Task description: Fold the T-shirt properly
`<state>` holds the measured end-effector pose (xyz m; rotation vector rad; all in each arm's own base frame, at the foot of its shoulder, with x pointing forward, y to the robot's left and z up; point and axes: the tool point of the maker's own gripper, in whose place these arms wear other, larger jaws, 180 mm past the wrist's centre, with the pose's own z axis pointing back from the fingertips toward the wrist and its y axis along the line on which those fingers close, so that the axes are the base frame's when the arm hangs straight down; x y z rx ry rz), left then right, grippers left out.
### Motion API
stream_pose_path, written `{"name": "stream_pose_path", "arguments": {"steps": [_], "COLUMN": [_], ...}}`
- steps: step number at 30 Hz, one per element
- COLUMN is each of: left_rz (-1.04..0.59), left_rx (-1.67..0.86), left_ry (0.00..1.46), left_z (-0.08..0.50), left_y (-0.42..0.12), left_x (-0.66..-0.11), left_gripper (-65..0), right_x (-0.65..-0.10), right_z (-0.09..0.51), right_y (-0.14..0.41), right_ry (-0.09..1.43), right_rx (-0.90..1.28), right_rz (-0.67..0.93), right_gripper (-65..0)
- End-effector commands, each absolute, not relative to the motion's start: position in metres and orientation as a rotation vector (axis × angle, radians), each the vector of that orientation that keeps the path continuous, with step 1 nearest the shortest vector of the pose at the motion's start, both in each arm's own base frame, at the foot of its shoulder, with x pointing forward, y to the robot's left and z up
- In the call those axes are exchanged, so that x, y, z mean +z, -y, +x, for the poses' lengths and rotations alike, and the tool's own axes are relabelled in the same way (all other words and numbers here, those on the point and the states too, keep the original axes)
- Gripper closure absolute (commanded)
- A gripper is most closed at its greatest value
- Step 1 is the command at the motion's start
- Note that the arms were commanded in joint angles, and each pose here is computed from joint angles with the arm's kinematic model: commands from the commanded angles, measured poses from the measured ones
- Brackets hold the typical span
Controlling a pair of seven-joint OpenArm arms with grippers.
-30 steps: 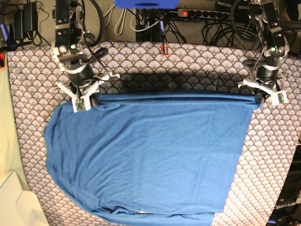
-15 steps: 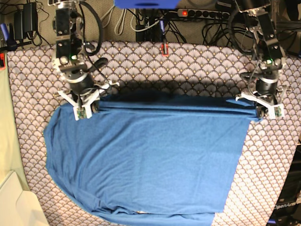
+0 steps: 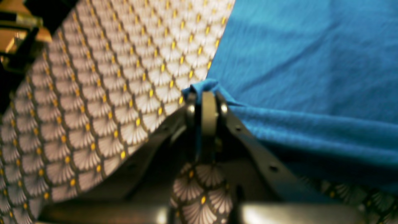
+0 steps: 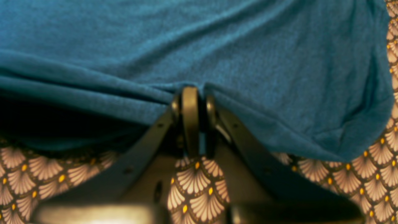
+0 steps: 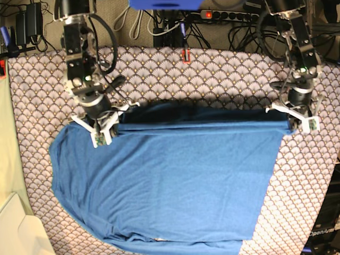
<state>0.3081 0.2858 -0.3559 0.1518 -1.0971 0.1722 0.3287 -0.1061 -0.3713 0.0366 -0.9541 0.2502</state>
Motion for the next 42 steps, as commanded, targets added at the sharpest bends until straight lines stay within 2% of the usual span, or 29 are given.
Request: {"name": "stream_pose_path", "arguments": {"steps": [1, 14, 27, 31, 35, 36, 38, 42], "left_rz": [0.175, 0.167, 0.166, 0.166, 0.166, 0.166, 0.165, 0.166], "left_rx": [0.172, 0.177, 0.179, 0.179, 0.18, 0.18, 0.18, 0.184], "left_ry": [1.152, 1.171, 1.184, 1.184, 1.193, 1.193, 1.196, 1.196], "left_z": [0.316, 0.325, 0.33, 0.33, 0.333, 0.333, 0.334, 0.333], "left_y": [-0.294, -0.293, -0.293, -0.293, -0.293, -0.293, -0.293, -0.293], "left_x": [-0.339, -0.334, -0.33, -0.33, -0.327, -0.327, -0.326, -0.326], "left_gripper": [-0.4, -0.4, -0.4, -0.5, -0.6, -1.6, -7.7, -28.4], "right_x": [-0.359, -0.347, -0.36, -0.357, -0.355, -0.354, -0.353, -0.352], "right_z": [0.338, 0.353, 0.362, 0.365, 0.367, 0.368, 0.369, 0.368], "right_y": [0.107, 0.097, 0.1, 0.1, 0.1, 0.1, 0.101, 0.101], "right_ry": [1.001, 1.037, 1.001, 1.009, 1.013, 1.017, 1.019, 1.024], "right_rx": [0.256, 0.303, 0.298, 0.299, 0.298, 0.298, 0.299, 0.3], "right_rz": [0.034, 0.039, 0.032, 0.031, 0.031, 0.031, 0.029, 0.028], "right_gripper": [0.0, 0.0, 0.0, -5.4, -18.2, -22.0, -28.6, -35.0]}}
